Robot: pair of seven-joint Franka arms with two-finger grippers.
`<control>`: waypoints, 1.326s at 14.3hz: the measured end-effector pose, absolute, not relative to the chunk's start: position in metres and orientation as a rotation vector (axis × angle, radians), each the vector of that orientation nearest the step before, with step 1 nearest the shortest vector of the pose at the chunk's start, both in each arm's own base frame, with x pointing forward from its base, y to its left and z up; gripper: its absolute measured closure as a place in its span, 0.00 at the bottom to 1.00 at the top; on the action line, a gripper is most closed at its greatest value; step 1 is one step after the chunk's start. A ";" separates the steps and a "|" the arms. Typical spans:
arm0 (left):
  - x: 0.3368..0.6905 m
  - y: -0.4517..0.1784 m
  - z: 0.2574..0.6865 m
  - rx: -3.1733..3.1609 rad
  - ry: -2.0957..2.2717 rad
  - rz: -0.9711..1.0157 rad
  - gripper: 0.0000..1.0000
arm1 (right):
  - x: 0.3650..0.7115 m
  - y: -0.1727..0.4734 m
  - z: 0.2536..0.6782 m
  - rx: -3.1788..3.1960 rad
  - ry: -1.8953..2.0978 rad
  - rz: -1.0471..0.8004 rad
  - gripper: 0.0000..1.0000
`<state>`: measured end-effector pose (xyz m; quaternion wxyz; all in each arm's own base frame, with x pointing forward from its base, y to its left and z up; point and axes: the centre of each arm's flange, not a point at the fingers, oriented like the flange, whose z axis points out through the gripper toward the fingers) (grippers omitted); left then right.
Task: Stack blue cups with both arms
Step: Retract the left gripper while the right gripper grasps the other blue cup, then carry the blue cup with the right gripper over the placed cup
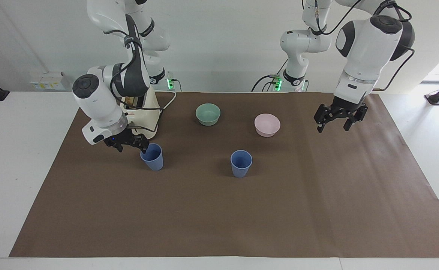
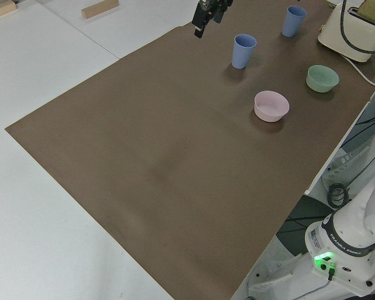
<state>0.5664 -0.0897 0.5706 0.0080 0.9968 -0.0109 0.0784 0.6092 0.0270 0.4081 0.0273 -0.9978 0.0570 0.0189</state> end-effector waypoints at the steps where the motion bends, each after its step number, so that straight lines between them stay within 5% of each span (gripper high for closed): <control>1: 0.562 -0.080 0.577 3.125 -0.085 0.215 0.00 | 0.608 0.029 0.403 -3.082 0.171 0.073 0.00; 10: 0.524 -0.043 0.660 3.143 -0.220 0.104 0.00 | 0.606 0.035 0.368 -3.079 0.158 0.115 0.04; 17: 0.519 -0.034 0.669 3.114 -0.207 0.125 0.00 | 0.606 0.049 0.364 -3.080 0.125 0.110 0.81; 19: 0.519 -0.032 0.668 3.112 -0.252 0.124 0.00 | 0.606 0.048 0.364 -3.080 0.125 0.107 0.96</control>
